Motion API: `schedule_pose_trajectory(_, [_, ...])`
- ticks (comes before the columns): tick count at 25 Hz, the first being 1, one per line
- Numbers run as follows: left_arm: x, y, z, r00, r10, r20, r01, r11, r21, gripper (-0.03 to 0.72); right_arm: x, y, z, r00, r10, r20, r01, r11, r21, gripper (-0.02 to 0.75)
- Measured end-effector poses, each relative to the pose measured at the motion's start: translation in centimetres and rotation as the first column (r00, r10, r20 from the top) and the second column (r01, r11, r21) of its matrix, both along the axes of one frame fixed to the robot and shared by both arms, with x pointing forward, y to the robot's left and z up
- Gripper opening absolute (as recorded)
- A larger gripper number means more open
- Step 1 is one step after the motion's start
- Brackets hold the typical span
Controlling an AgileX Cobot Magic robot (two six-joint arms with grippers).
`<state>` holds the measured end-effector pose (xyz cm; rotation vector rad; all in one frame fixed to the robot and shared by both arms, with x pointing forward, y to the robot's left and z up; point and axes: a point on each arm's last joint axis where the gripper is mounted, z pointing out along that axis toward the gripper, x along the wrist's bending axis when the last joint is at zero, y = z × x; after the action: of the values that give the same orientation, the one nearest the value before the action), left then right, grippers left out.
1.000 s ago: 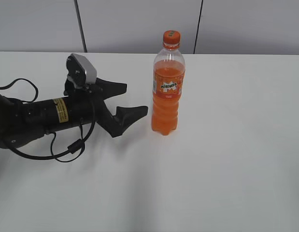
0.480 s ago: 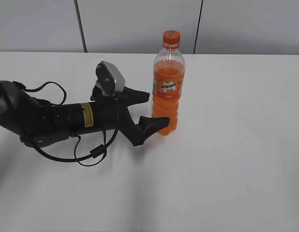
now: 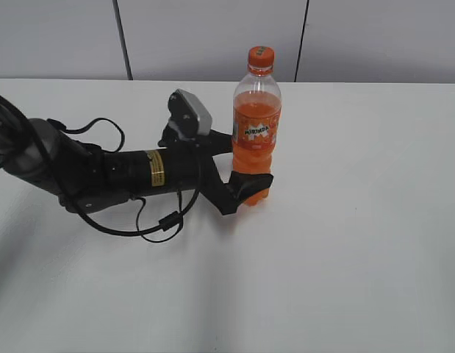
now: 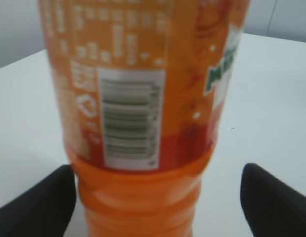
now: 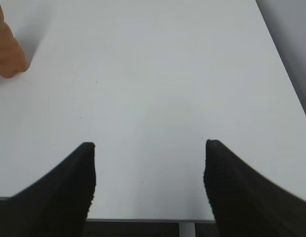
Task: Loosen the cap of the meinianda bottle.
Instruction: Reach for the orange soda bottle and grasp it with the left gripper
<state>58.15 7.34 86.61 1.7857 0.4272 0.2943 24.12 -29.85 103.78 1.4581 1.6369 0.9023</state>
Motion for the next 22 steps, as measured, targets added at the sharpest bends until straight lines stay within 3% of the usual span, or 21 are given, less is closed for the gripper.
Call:
schedule_pose_trajectory(12, [0.25, -1.17, 0.08, 1.000, 0.029, -0.010, -0.029, 0.999, -0.016, 0.578, 0.00, 0.00, 0.00, 1.000, 0.000, 0.000, 0.000, 1.000, 0.000, 0.513])
schedule_pose_trajectory(22, [0.32, -1.13, 0.07, 0.999, 0.039, -0.014, -0.039, 0.999, -0.016, 0.464, 0.00, 0.00, 0.00, 1.000, 0.000, 0.000, 0.000, 1.000, 0.000, 0.513])
